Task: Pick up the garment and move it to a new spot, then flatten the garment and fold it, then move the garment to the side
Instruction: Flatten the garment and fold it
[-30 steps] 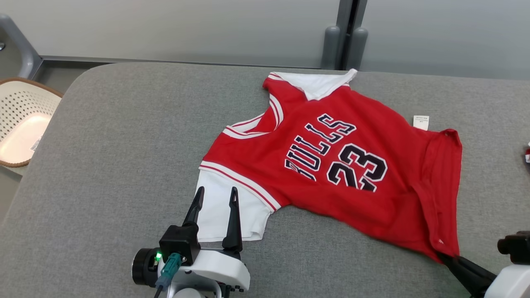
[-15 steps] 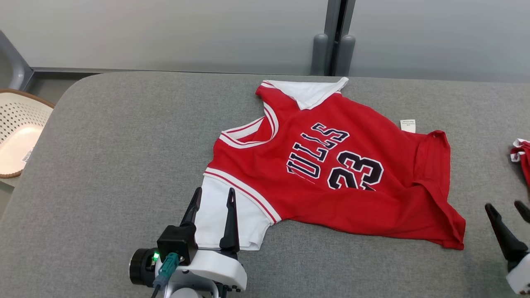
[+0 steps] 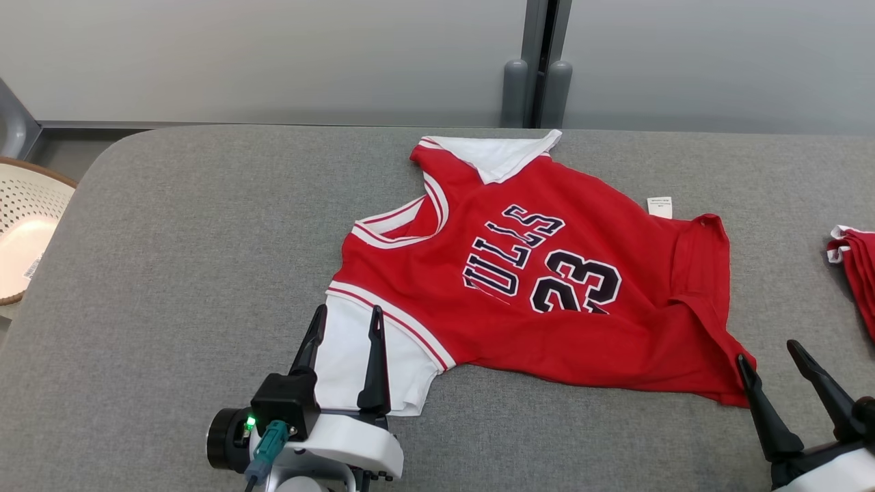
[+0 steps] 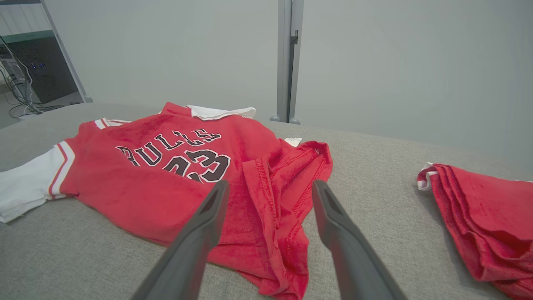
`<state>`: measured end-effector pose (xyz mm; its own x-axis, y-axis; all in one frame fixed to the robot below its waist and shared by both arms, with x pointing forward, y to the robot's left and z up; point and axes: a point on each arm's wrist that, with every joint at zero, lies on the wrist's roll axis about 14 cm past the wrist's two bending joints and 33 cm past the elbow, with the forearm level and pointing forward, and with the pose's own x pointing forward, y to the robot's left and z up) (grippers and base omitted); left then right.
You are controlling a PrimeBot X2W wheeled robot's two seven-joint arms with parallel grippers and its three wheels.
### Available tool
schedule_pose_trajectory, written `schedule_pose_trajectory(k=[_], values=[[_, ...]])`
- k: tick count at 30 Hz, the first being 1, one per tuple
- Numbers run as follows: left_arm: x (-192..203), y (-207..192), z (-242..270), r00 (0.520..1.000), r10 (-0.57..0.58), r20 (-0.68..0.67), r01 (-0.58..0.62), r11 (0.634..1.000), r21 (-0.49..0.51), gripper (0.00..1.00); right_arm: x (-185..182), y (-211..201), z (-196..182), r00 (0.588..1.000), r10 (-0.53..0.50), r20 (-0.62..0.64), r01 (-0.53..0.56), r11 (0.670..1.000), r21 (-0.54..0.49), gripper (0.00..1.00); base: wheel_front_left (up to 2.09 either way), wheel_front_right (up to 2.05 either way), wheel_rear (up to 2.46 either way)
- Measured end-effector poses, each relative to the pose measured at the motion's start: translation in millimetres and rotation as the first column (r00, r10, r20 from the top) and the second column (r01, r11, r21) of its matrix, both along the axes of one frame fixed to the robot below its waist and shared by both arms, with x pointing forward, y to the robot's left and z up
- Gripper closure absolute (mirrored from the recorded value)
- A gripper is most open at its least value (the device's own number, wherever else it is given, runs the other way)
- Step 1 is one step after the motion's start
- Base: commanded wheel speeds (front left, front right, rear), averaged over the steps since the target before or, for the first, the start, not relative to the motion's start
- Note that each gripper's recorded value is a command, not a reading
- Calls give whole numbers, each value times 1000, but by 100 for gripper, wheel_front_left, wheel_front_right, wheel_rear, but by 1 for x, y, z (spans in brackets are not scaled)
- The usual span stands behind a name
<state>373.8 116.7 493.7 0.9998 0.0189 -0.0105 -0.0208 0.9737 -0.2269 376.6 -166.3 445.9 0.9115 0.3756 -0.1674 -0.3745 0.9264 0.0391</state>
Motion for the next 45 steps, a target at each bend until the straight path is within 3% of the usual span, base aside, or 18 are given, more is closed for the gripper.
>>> schedule_pose_trajectory(k=[10, 22, 23, 24, 25, 34, 45], values=[[-2, -2, -6, 1000, -8, -18, 8, 1000, 4, 0, -10, -3, -27, 997, 9, -80, -13, 999, -51, 0, 0, 0, 0], [-4, 3, -18, 998, 18, -60, -18, 1000, 4, 0, 5, 4, -51, 988, 49, -148, -61, 995, -82, 0, 0, 0, 0], [-4, 3, -18, 998, 20, -62, -20, 1000, 2, 0, 5, 6, -53, 987, 56, -153, -69, 994, -81, 5, 0, 0, 0], [-3, 4, -18, 998, 25, -63, -25, 1000, 2, 0, 6, 7, -54, 986, 60, -158, -73, 994, -79, 70, 0, 0, 0], [-3, 5, -19, 998, 28, -64, -28, 1000, 2, 0, 7, 8, -56, 985, 62, -163, -76, 994, -78, 100, 0, 0, 0], [-4, 9, -28, 994, 49, -95, -47, 999, 20, 0, 10, 8, -54, 982, 61, -179, -68, 997, -33, 100, 0, 0, 0], [-29, 41, -83, 949, 164, -271, -140, 985, 103, 0, -22, 24, -42, 933, 131, -336, -60, 975, 213, 100, 0, 0, 0]])
